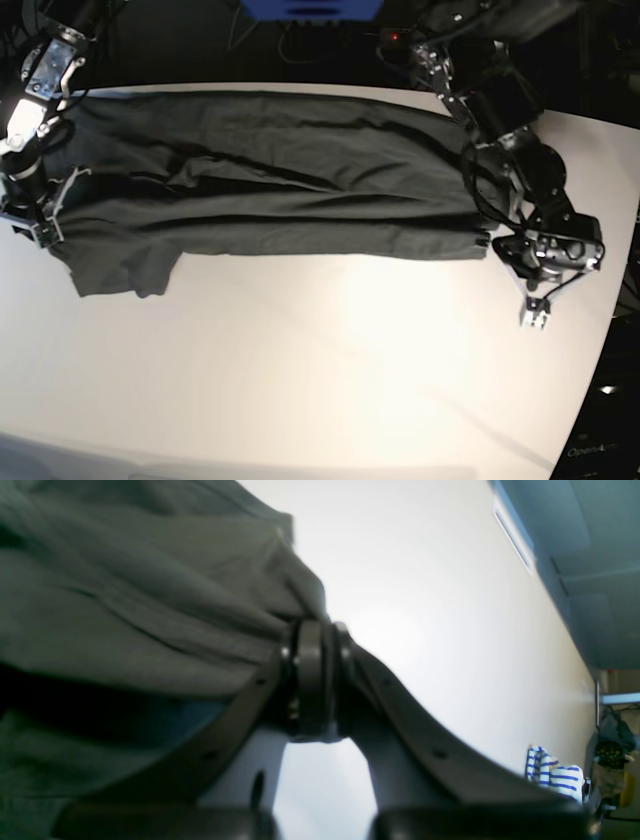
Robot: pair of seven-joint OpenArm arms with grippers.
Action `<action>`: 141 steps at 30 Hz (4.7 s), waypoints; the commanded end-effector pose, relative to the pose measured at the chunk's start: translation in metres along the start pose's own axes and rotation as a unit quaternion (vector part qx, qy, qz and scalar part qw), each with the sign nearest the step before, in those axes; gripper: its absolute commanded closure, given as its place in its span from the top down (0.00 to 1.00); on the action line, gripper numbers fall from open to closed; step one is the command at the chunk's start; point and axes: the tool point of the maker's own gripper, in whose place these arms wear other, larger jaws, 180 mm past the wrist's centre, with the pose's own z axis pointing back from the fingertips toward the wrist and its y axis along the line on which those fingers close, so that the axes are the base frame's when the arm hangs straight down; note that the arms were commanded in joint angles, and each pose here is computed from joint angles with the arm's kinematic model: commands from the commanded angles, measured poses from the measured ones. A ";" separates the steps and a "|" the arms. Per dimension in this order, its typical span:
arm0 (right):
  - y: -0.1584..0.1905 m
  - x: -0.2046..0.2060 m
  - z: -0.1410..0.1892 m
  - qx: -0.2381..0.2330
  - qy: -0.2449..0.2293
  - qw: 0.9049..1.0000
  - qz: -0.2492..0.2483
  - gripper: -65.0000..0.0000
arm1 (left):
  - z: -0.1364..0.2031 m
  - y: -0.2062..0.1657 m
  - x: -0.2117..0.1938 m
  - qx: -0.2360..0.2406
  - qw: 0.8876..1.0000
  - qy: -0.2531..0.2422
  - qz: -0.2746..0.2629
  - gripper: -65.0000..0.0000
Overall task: Fold the T-shirt properly
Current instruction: 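Hold the folded side with the left gripper and press it down, then regrasp the folded side edge with the left gripper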
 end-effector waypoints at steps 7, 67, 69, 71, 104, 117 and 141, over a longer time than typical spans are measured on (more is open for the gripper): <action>-0.015 0.011 0.002 -0.020 -0.019 1.000 0.003 0.00 | -0.009 -0.004 0.021 -0.021 1.000 0.003 0.005 0.12; -0.006 0.023 -0.003 -0.006 -0.034 0.999 0.012 0.00 | -0.036 -0.061 0.004 -0.114 0.991 0.048 0.056 0.57; -0.005 0.023 -0.003 -0.006 -0.033 0.999 0.012 0.00 | -0.036 -0.061 0.004 -0.115 0.991 0.049 0.055 0.57; -0.005 0.023 -0.004 -0.005 -0.033 0.999 0.012 0.00 | -0.035 -0.061 -0.001 -0.115 0.990 0.063 0.054 0.57; -0.005 0.026 -0.003 -0.005 -0.037 0.999 0.015 0.00 | -0.013 -0.041 0.006 -0.083 0.992 0.075 0.058 0.06; -0.008 0.025 -0.001 -0.009 -0.036 0.999 0.015 0.00 | 0.001 -0.032 -0.007 -0.069 0.992 0.084 0.067 0.06; -0.007 0.028 0.001 -0.009 -0.040 0.999 0.020 0.00 | -0.008 -0.006 0.011 -0.069 0.991 0.092 0.063 0.54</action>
